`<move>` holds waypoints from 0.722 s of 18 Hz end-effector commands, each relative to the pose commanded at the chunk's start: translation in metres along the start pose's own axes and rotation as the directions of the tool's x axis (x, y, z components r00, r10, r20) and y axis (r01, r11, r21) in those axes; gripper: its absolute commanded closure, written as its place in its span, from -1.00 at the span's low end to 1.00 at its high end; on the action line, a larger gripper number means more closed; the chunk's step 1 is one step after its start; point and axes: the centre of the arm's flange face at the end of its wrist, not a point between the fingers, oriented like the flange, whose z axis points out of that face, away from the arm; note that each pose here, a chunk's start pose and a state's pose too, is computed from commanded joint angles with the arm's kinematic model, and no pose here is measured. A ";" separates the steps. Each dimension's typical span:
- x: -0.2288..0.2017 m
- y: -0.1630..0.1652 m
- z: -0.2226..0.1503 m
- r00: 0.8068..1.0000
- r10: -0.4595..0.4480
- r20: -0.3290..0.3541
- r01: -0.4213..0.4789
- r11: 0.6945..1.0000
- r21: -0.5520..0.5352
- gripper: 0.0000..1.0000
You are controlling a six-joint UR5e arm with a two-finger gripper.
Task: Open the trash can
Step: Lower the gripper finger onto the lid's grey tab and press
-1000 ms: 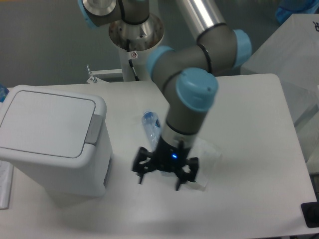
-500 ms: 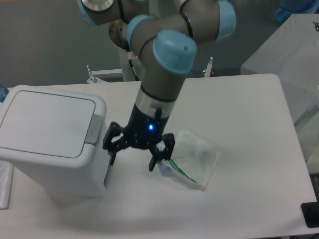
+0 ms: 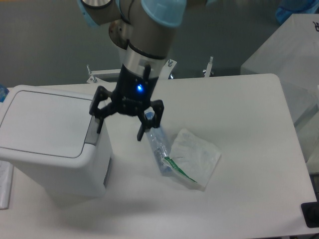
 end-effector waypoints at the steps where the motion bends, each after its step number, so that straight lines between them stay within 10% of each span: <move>1: -0.001 -0.002 0.002 1.000 -0.007 0.000 0.007 1.000 -0.002 -1.00; 13: -0.011 -0.021 0.014 0.999 -0.033 0.001 0.033 0.999 0.006 -1.00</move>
